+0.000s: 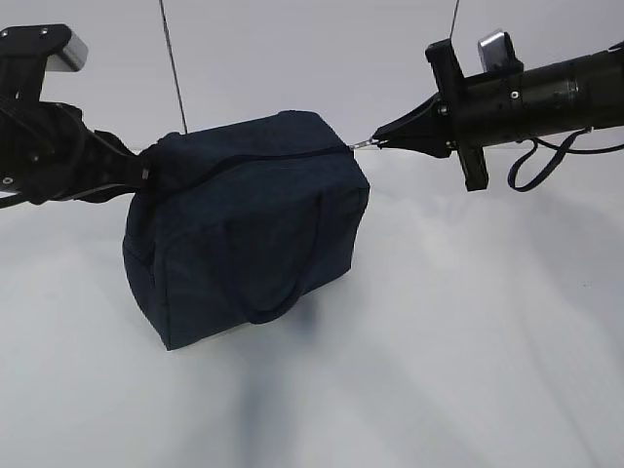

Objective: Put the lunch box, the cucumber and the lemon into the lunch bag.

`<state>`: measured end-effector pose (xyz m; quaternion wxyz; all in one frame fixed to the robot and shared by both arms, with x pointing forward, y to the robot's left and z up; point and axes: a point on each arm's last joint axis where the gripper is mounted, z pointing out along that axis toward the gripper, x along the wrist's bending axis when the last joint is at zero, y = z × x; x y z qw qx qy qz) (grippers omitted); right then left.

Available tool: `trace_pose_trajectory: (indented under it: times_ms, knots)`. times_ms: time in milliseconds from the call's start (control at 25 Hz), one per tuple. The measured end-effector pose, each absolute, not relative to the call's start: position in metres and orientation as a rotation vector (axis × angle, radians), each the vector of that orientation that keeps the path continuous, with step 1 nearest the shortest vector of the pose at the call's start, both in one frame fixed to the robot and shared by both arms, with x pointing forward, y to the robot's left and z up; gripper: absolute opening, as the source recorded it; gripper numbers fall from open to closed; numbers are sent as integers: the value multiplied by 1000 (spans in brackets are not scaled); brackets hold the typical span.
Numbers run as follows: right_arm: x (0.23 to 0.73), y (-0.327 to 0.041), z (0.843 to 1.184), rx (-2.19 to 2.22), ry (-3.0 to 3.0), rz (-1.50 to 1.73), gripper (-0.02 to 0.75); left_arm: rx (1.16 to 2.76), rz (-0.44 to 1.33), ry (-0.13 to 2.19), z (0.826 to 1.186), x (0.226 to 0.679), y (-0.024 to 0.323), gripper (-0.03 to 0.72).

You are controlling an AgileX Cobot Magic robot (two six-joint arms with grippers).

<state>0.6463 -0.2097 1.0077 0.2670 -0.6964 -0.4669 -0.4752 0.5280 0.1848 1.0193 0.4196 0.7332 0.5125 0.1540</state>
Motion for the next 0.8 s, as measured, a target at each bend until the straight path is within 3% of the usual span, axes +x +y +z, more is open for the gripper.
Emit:
trace_pose_trajectory:
  times_ms: [200, 440, 800]
  knots:
    - [651, -212, 1001, -1939, -1246, -1293, 8, 1853, 389, 1273, 1019, 528, 185, -5]
    - [660, -211, 961, -1971, -1218, -1200, 8, 1882, 392, 1252, 1018, 527, 185, -5]
    - [667, -211, 928, -1960, -1286, -1173, 8, 1923, 421, 1218, 1018, 527, 185, -5]
